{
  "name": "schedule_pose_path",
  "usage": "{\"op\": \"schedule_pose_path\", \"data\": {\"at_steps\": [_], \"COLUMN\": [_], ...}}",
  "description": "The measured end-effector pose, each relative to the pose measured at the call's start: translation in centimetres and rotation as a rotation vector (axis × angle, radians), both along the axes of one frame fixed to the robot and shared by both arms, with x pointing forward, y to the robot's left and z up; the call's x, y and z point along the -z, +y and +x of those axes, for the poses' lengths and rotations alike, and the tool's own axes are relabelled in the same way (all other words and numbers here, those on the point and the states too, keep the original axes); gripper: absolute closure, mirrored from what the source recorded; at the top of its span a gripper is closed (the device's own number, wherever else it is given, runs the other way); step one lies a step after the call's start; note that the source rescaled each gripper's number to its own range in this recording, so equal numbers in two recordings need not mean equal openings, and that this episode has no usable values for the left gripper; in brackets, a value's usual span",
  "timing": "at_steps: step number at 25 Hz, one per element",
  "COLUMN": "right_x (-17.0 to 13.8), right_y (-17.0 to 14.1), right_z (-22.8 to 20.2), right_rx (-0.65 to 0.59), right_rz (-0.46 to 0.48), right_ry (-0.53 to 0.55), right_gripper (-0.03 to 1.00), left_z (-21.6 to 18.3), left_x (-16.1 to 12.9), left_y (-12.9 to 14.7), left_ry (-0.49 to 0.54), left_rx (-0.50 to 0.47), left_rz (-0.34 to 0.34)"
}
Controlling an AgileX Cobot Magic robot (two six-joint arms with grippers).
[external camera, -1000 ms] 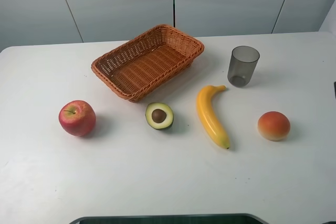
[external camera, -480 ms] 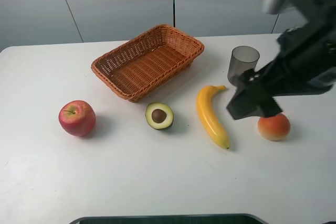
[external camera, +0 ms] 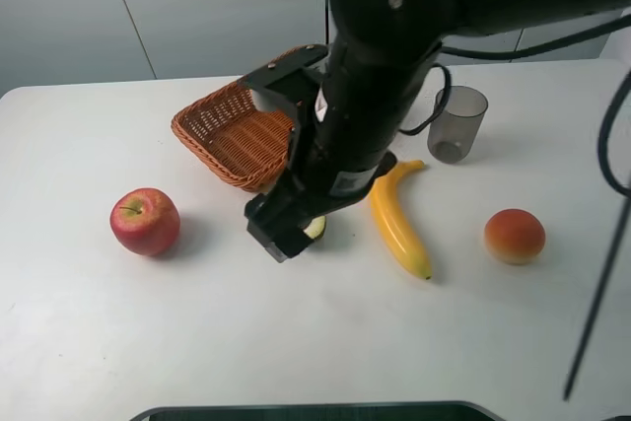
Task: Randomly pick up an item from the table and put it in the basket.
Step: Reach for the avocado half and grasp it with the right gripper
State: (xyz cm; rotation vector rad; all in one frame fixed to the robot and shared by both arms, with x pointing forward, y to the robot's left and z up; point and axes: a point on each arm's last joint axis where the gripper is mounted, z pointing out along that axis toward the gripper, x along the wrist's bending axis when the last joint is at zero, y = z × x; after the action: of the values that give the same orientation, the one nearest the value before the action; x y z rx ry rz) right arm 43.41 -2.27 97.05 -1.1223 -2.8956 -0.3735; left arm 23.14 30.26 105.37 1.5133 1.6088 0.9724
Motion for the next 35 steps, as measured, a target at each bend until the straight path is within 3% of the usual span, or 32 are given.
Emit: {"op": "schedule_pose_path", "data": {"at_steps": [5,16,35], "right_x": [2.5,5.3,9.9], "right_y": [2.1,2.9,1.9], "right_z": [0.8,2.3,4.0], "right_rx": [-0.013,0.052,0.06], "right_rz": [0.019,0.017,-0.1], "right_ry": [-0.036,-0.12,-0.126], "right_gripper": [-0.03,-0.03,-0.03], "left_z": [0.0,0.0,0.0], "left_x": [0.0,0.0,0.0], "left_y": [0.0,0.0,0.0], "left_ry": [0.0,0.0,0.0], "left_rx": [0.0,0.0,-0.001], "left_rz": [0.0,0.0,-0.002]}}
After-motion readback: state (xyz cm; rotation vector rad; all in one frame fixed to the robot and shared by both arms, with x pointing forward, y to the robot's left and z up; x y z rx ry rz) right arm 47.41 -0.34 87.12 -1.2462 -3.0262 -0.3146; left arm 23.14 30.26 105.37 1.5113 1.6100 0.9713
